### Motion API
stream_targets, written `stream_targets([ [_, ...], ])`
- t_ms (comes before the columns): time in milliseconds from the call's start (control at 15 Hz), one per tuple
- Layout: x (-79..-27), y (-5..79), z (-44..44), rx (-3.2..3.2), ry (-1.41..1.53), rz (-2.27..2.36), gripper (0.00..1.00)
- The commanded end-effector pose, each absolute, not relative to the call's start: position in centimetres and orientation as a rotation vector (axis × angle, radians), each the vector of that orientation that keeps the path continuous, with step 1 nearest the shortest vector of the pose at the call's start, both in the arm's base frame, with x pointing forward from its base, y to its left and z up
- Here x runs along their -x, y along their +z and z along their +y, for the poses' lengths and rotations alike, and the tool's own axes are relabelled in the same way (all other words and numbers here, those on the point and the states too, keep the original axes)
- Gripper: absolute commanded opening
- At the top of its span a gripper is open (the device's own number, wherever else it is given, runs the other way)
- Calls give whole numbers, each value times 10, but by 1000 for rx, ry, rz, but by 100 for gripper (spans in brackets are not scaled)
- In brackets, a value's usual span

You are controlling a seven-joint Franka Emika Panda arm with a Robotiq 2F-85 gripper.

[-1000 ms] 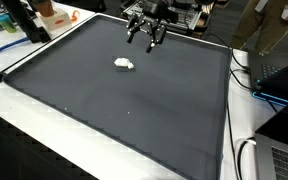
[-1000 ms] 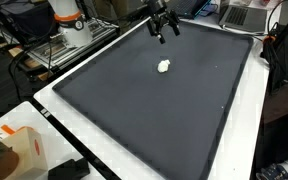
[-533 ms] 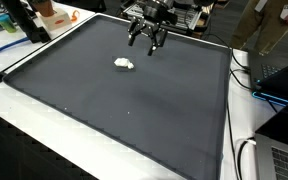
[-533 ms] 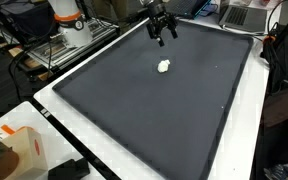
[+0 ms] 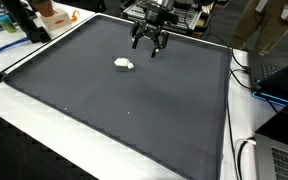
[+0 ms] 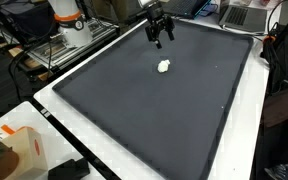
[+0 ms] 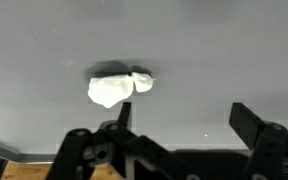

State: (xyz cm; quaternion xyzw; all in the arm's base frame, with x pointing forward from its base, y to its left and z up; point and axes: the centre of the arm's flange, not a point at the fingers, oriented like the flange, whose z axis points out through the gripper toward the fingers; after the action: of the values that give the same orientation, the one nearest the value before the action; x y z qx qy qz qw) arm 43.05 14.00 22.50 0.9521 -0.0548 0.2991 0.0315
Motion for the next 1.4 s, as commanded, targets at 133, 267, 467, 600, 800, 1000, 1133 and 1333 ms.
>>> stream_targets([
  [133,-422,223,120,-2907,813,-341,100],
  [267,-420,212,116,-2896,841,-300,100],
  [467,-423,212,118,-2883,847,-312,100],
  [600,-427,214,117,-2873,846,-341,100],
  [800,-434,220,112,-2857,845,-380,100],
  [1000,-441,231,102,-2868,801,-424,100],
  [1133,-445,236,96,-2887,764,-415,100],
  [1333,-452,240,90,-2952,726,-366,100],
])
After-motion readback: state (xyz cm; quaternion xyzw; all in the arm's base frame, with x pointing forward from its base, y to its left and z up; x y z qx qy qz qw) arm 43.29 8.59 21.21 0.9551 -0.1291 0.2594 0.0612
